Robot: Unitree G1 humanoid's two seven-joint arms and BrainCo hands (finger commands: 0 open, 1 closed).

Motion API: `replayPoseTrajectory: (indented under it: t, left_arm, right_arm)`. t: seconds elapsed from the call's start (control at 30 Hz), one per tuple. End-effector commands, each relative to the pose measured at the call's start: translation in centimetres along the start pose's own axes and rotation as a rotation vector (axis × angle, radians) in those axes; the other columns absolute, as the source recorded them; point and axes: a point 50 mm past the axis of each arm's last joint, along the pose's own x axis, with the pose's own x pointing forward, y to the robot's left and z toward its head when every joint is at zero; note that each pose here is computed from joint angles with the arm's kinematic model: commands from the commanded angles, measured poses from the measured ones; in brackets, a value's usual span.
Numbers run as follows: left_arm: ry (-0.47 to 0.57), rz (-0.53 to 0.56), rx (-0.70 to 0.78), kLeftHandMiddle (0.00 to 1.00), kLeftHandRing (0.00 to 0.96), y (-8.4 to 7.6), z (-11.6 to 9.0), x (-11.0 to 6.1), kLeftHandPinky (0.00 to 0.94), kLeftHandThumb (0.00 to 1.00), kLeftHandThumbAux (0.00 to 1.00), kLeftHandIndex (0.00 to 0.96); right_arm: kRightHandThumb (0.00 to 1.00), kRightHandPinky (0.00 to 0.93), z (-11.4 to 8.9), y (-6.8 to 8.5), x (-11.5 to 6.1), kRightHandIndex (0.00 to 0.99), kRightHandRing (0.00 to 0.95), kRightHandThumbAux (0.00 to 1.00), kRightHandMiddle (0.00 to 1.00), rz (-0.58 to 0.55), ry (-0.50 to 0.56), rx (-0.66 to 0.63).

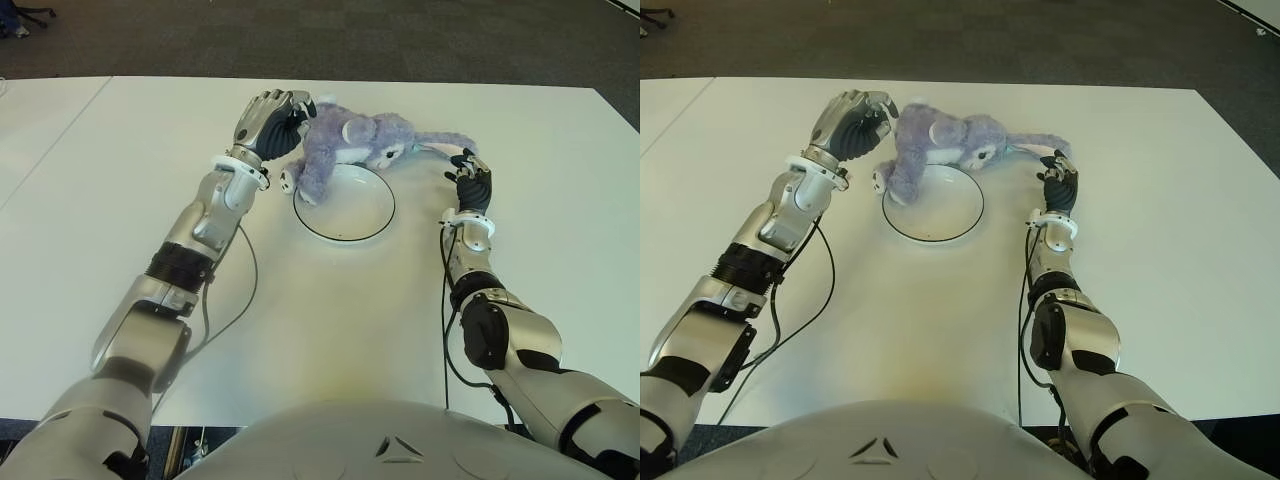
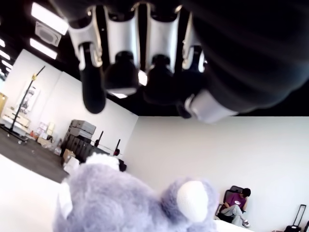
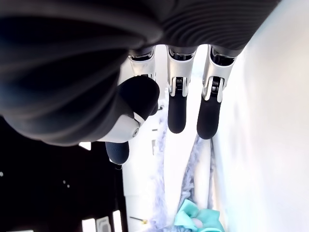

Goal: Put the doll into the plate.

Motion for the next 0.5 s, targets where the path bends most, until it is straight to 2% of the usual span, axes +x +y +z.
replayPoseTrajectory:
  t: [0.03, 0.1, 0.13, 0.17, 0.2, 0.27, 0.3, 0.5]
  left_arm:
    - [0.022, 0.038, 0.017, 0.648, 0.636, 0.3, -0.6, 0.6, 0.57, 0.722, 0.693, 0.423]
    - [0.027, 0.038, 0.011, 0.602, 0.593, 0.1, -0.8, 0.7, 0.525, 0.716, 0.693, 0.417]
    - [0.052, 0.0, 0.021, 0.54, 0.534, -1.0, -1.3, 0.8, 0.469, 0.71, 0.694, 0.412]
    - [0.07, -0.028, 0.029, 0.149, 0.18, -1.8, -1.6, 0.9, 0.211, 0.502, 0.511, 0.109]
    - [0.08, -0.061, 0.047, 0.049, 0.09, -2.4, -1.9, 0.9, 0.146, 0.447, 0.466, 0.032]
    - [0.079, -0.096, 0.075, 0.006, 0.011, -2.7, -2.0, 1.0, 0.06, 0.399, 0.42, 0.003]
    - [0.076, -0.107, 0.086, 0.001, 0.002, -2.7, -2.1, 1.1, 0.015, 0.375, 0.395, 0.0]
    - [0.061, -0.159, 0.142, 0.0, 0.0, -3.4, -2.3, 1.3, 0.0, 0.334, 0.36, 0.0]
  right_arm:
    - [1.0, 0.416, -10.1, -0.7, -8.2, 0.43, 0.211, 0.702, 0.122, -0.03, 0.48, -0.009]
    - [1.0, 0.417, -10.1, -0.7, -8.2, 0.43, 0.213, 0.702, 0.122, -0.029, 0.48, -0.007]
    - [1.0, 0.419, -10.1, -0.6, -8.2, 0.43, 0.225, 0.702, 0.121, -0.026, 0.48, -0.003]
    - [1.0, 0.421, -10.1, -0.6, -8.2, 0.43, 0.254, 0.702, 0.12, -0.025, 0.479, -0.001]
    - [1.0, 0.421, -10.0, -0.6, -8.2, 0.43, 0.262, 0.702, 0.12, -0.023, 0.479, 0.004]
    - [1.0, 0.421, -10.0, -0.5, -8.2, 0.43, 0.271, 0.702, 0.117, -0.022, 0.478, 0.011]
    - [1.0, 0.421, -10.0, -0.5, -8.2, 0.43, 0.275, 0.702, 0.115, -0.023, 0.477, 0.014]
    - [1.0, 0.42, -10.1, -0.6, -8.3, 0.43, 0.28, 0.702, 0.113, -0.026, 0.476, 0.028]
